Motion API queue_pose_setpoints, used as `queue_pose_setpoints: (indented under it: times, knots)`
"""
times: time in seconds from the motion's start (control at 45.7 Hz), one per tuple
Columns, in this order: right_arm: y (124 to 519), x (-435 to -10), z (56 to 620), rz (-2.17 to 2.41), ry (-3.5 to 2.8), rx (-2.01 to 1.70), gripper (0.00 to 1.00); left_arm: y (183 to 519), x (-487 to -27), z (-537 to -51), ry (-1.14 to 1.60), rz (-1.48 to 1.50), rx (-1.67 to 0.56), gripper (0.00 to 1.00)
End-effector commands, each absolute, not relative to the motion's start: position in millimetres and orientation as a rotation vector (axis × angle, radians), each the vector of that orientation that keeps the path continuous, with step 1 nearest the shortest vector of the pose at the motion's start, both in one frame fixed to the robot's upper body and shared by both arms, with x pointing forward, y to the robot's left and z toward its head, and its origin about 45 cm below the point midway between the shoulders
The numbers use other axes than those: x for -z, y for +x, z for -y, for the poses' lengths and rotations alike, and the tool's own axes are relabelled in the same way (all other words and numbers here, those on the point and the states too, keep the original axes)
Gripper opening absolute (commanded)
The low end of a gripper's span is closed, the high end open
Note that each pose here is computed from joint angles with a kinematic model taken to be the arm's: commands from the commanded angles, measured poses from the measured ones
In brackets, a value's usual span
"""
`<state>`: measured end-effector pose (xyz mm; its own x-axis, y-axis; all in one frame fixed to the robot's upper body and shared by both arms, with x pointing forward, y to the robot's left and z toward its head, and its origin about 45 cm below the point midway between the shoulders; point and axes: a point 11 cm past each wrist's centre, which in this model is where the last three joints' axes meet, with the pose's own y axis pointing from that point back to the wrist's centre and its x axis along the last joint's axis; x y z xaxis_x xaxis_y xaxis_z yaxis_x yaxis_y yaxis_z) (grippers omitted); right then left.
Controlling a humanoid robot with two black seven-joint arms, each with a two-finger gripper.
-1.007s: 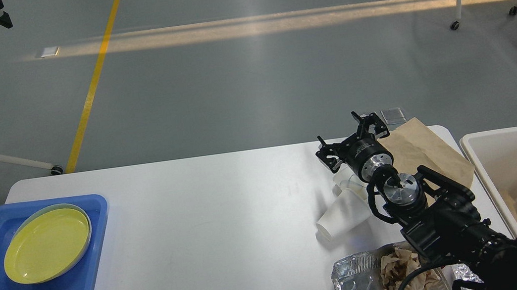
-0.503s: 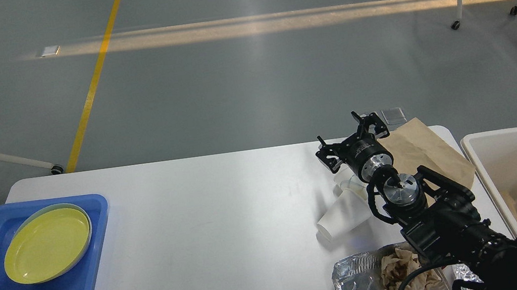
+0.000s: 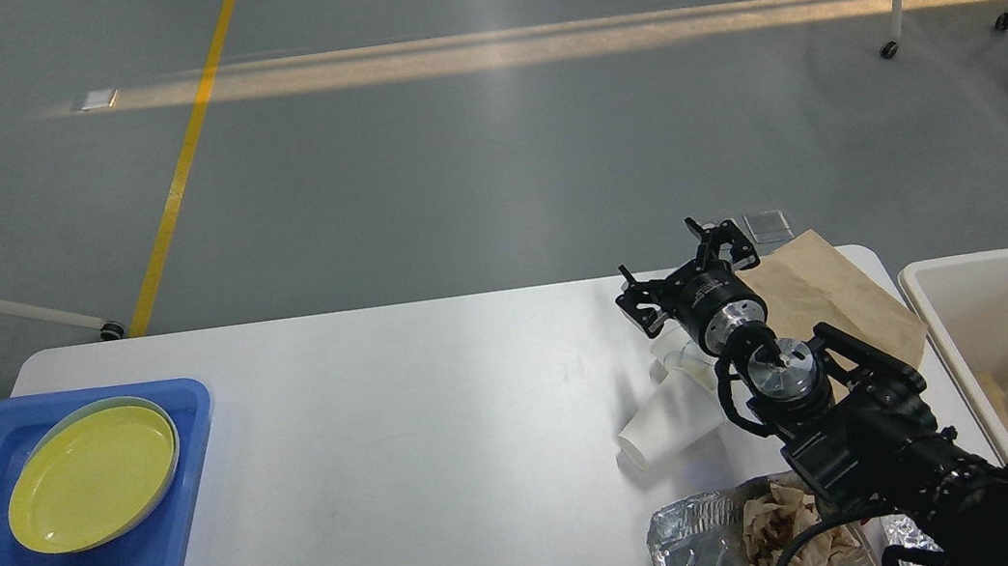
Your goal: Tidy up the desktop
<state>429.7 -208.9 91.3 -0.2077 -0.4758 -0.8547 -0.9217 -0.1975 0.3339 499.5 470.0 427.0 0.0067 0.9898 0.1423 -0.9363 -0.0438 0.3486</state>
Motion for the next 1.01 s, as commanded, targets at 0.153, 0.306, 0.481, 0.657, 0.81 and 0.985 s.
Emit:
queue_pose_setpoints:
  times: [0.153, 0.306, 0.481, 0.657, 0.81, 0.985]
  knots:
    - [429.6, -91.2, 208.9, -1.639, -1.627, -1.387, 1.00, 496.9, -424.7, -485.5, 0.310, -0.206, -1.669, 0.96]
    - [429.6, -91.2, 208.9, -1.639, -1.627, -1.387, 1.00, 495.9, -423.1, -487.8, 0.163, -0.267, -1.670, 0.96]
    - [429.6, -91.2, 208.9, -1.639, -1.627, -1.387, 1.00, 502.3, -413.6, -474.6, 0.066, -0.326, -1.646, 0.96]
    - [429.7, -91.4, 209.1, -1.639, -1.625, -1.387, 1.00, 514.2, -392.7, -451.0, -0.028, -0.425, -1.638, 0.96]
    - [429.8, -91.6, 208.6, -1.637, -1.628, -1.387, 1.00, 518.1, -354.0, -433.7, -0.073, -0.522, -1.632, 0.96]
    - [429.6, -91.2, 208.9, -1.639, -1.627, -1.387, 1.00, 521.2, -326.3, -412.4, -0.125, -0.570, -1.609, 0.96]
